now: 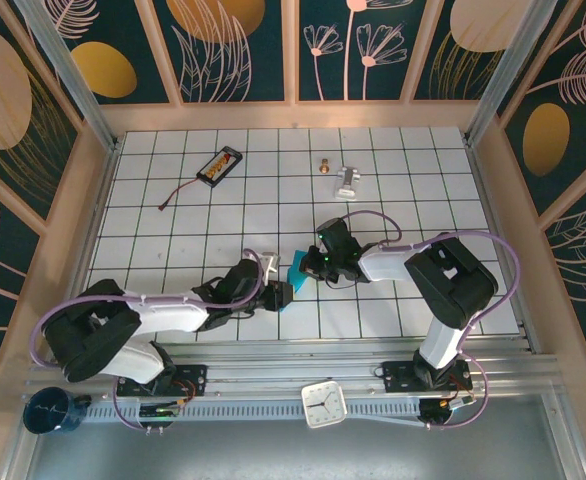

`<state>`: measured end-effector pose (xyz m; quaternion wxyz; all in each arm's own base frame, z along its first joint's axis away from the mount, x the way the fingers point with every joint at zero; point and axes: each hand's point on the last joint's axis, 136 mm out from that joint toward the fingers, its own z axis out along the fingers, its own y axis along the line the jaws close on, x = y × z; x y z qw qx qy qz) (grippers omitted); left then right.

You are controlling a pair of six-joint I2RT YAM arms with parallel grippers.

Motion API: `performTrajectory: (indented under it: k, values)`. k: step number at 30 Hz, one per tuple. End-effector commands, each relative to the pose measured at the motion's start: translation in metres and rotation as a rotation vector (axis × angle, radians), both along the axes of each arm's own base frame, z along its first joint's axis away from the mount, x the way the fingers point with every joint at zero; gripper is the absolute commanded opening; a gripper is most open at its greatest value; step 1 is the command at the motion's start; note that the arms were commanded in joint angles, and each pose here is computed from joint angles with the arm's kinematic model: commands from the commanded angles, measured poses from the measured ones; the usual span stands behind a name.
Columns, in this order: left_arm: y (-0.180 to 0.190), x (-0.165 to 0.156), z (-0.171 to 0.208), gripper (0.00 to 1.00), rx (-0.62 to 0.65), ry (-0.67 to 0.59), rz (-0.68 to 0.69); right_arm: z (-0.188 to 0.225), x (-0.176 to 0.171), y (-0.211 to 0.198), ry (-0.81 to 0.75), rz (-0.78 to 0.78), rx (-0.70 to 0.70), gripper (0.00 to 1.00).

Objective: Fold a paper plane with a square sheet of paper (pick it up from the middle)
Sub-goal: Perform the fifth fold on the wing at the bottom-center of the table.

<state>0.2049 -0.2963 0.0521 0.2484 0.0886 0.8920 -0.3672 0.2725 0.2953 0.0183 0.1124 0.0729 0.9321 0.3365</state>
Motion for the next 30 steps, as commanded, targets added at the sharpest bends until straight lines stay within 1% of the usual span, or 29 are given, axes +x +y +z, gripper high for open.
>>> performTrajectory:
  k: [1,6,10,14,21,27,30]
  values:
    - [-0.003,0.001,-0.005,0.27,0.028,0.009,-0.018,-0.018,-0.003,-0.01,0.014,-0.004,-0.054,0.05]
    - [-0.006,0.001,-0.012,0.22,0.03,0.032,-0.021,-0.017,-0.003,-0.009,0.013,-0.004,-0.051,0.05]
    - [-0.005,0.001,-0.014,0.14,0.017,0.05,0.005,-0.017,-0.003,-0.009,0.013,-0.004,-0.053,0.05]
    - [-0.001,-0.004,-0.021,0.08,-0.019,0.099,0.039,-0.015,-0.001,-0.008,0.008,-0.002,-0.049,0.05]
    - [0.004,-0.013,-0.033,0.05,-0.041,0.171,0.056,-0.015,-0.001,-0.008,0.009,0.001,-0.052,0.05]
    - [0.001,-0.02,-0.03,0.04,-0.09,0.198,0.027,-0.018,-0.002,-0.009,0.014,0.002,-0.057,0.05]
    - [0.004,-0.026,-0.036,0.03,-0.089,0.23,0.025,-0.019,-0.003,-0.009,0.016,0.001,-0.058,0.05]
